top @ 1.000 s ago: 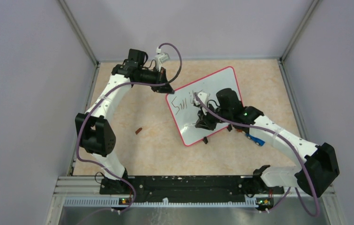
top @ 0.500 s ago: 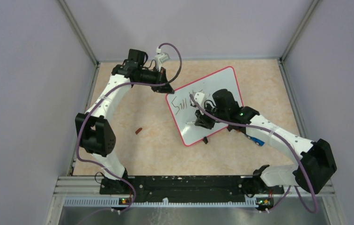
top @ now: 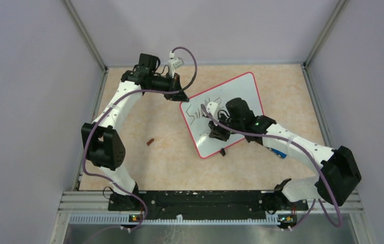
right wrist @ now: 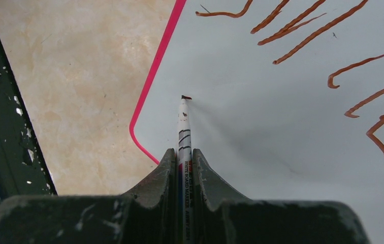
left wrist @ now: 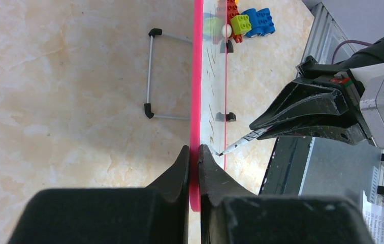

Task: Write a sentence on the whiteboard

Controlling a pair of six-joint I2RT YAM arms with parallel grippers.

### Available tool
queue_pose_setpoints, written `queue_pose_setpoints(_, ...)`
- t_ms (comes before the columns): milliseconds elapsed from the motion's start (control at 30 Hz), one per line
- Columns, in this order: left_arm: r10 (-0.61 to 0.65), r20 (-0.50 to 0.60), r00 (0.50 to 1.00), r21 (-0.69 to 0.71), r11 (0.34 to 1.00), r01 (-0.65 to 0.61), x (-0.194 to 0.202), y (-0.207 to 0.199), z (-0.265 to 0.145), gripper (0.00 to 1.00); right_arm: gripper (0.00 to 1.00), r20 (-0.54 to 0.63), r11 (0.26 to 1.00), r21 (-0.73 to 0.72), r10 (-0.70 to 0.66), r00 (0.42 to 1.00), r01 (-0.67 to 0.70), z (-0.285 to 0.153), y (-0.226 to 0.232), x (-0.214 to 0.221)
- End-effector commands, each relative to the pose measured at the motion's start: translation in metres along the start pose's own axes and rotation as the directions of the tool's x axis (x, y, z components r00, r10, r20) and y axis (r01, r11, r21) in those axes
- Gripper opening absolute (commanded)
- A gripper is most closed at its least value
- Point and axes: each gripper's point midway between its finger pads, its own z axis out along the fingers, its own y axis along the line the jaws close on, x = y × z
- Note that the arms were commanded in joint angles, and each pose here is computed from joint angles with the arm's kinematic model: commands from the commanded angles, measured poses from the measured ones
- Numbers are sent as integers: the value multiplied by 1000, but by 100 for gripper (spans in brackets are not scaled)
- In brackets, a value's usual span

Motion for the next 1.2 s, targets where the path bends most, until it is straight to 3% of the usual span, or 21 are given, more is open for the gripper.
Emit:
queue_pose_setpoints(0, -14, -40, 999, 15, 1000, 14, 15, -7, 6, 0, 0, 69, 998, 39, -45, 997, 43, 2, -7, -33)
queue_pose_setpoints(800, -9, -42, 999, 12, 1000, 9, 15, -7, 6, 0, 0, -57, 994, 80, -75, 996, 79, -8, -7, 7)
queue_pose_setpoints(1167, -9, -42, 999, 9, 1000, 10, 15, -7, 5, 0, 0, -54, 997, -18, -73, 996, 72, 4, 12, 5)
